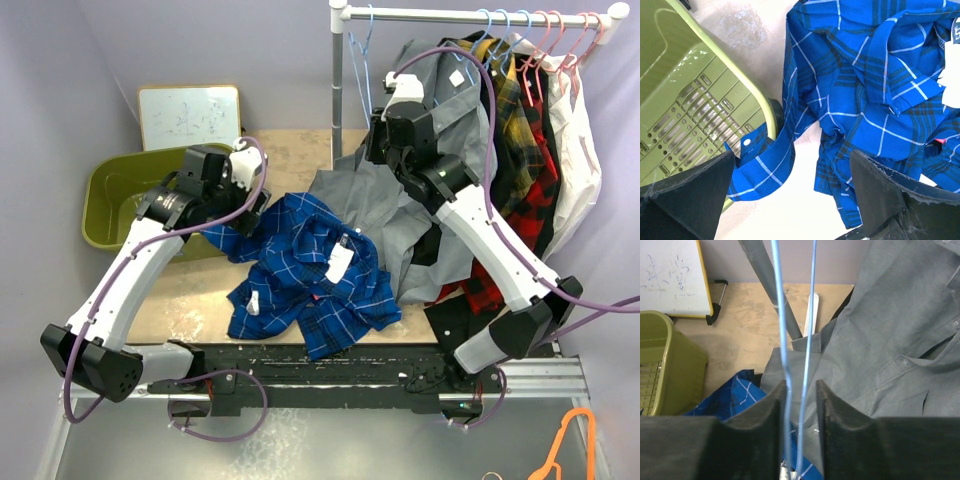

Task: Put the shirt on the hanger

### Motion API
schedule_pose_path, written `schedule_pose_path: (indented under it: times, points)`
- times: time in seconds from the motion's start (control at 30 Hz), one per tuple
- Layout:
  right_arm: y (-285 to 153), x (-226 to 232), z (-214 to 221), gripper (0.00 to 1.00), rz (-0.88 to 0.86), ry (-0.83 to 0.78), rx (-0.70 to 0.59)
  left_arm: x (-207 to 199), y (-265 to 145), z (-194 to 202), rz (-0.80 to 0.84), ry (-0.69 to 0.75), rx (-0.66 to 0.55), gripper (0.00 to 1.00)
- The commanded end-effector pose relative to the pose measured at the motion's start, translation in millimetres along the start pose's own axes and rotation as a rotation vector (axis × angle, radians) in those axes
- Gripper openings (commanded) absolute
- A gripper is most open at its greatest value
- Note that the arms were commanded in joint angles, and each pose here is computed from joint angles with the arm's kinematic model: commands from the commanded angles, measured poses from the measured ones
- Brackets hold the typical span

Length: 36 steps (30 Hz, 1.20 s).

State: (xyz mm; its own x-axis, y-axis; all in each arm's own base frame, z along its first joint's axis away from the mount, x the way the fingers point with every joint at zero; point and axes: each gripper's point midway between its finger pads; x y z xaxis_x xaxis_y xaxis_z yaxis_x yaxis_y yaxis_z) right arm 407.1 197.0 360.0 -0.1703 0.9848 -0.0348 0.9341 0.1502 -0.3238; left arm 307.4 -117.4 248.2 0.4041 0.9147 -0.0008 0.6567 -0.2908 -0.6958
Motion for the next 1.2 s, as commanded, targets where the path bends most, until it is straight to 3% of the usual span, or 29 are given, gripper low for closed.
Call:
schedule_pose_path:
  times: [0.0, 0.03, 0.07, 0.33, 0.47, 0.7, 0.87, 1.17]
  points:
    - [0, -1, -10, 0.11, -0.015, 0.02, -0.024, -4, -5, -5, 0.024, -0.011, -0.044, 0.99]
    - [0, -2, -13, 0.02, -0.014, 0.017, -0.028, -5, -4, -4, 0.03, -0.01, -0.038, 0.99]
    - [0, -3, -15, 0.0, -0.012, 0.015, -0.032, -6, -2, 0, 0.035, -0.014, -0.028, 0.99]
    - [-33, -13, -56, 0.0, -0.03, -0.018, -0.152, -20, 26, 15, 0.026, -0.023, 0.027, 0.99]
    - [-57, -25, -75, 0.0, -0.011, -0.019, -0.198, -44, 38, 14, 0.096, 0.008, 0.051, 1.0]
    - [-89, -38, -72, 0.0, -0.015, -0.028, -0.224, -62, 75, 15, 0.1, 0.063, 0.113, 0.9]
    - [-126, -28, -35, 0.0, -0.153, 0.026, -0.171, -63, 92, 14, 0.095, 0.061, 0.133, 0.82]
    - [-217, -31, 86, 0.0, -0.339, 0.177, 0.002, -98, 98, 4, 0.253, 0.043, 0.166, 0.82]
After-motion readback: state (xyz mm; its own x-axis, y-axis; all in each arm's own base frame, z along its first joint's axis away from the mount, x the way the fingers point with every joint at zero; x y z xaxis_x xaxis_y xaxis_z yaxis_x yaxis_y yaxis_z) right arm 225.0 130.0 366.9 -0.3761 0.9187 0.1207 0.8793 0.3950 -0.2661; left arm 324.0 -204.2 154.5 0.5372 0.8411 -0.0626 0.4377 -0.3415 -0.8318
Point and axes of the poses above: each gripper's point midway between its finger pads, its own y axis out along the fingers, its own x axis along the line the jaws close on, z = x × y, and after that the axes turned 10 degrees about -y, right-handed
